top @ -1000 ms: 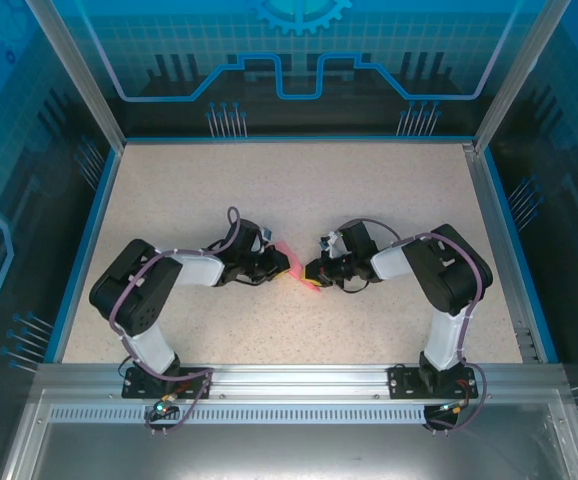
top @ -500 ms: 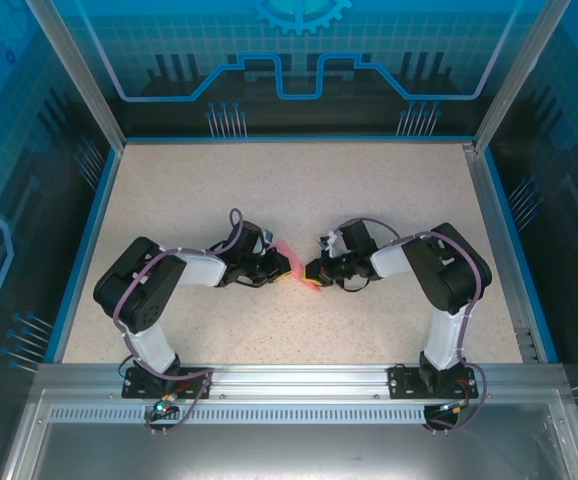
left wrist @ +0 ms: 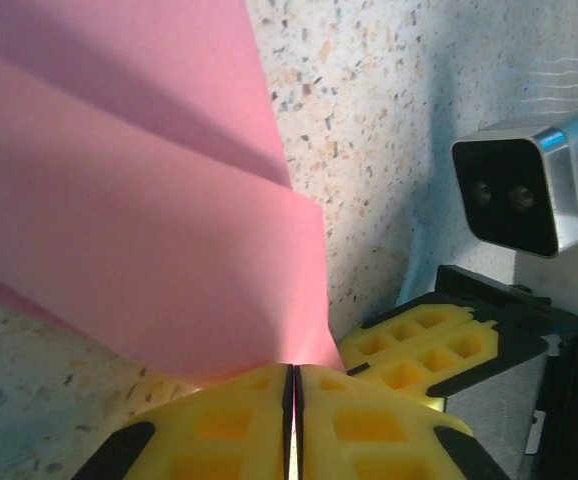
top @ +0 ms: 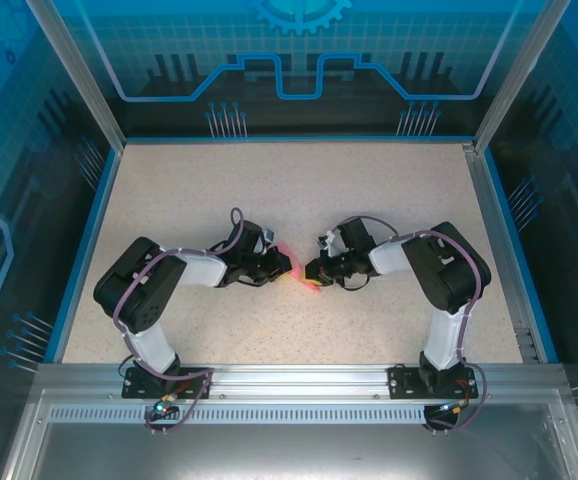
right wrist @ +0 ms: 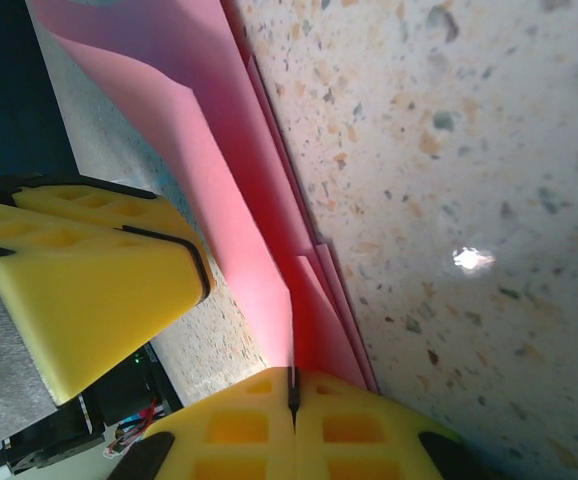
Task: Fold a paper plane with a square sheet of paper (pick it up from the middle)
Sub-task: Fold the wing for the fifth time at the center of the table.
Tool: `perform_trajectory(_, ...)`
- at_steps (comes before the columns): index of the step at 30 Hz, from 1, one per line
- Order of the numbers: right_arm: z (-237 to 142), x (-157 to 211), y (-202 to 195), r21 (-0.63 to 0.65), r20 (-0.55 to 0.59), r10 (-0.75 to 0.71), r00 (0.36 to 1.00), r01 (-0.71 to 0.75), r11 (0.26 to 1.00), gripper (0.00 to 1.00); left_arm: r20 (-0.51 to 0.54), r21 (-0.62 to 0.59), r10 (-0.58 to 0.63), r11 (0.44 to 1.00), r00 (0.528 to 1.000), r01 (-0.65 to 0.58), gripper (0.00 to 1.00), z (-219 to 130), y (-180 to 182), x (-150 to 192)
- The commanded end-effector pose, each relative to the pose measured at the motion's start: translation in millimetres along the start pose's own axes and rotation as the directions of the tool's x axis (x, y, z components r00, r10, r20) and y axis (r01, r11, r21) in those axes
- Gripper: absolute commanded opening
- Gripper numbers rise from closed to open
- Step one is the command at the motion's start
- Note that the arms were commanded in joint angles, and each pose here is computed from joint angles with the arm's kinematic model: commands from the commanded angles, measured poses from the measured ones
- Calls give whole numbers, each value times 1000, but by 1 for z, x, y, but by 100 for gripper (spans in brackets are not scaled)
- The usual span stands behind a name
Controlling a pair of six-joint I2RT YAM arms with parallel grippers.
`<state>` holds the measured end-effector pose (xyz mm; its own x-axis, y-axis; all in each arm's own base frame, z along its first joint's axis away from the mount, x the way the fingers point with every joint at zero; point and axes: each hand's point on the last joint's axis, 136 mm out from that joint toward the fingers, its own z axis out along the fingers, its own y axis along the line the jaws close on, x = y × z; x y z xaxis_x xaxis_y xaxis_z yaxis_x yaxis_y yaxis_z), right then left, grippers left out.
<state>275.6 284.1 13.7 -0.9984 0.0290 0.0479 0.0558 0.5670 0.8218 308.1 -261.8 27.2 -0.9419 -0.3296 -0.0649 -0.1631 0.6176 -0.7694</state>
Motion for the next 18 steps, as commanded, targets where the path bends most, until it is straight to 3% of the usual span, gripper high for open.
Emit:
perform_trajectory(1, 5, 10, -35, 109, -24, 87, 996, -84, 990, 1, -35, -51, -19, 999, 999, 17, 12, 6, 10, 6)
perform_trajectory(12, 5, 9, -28, 101, -30, 67, 997, -64, 993, 4, -36, -148, -78, 986, 996, 72, 10, 9, 27, 5)
perform_trajectory(18, -1, 4, -14, 91, -30, 24, 999, -21, 996, 11, -36, -235, -129, 965, 991, 117, 8, 7, 41, 7)
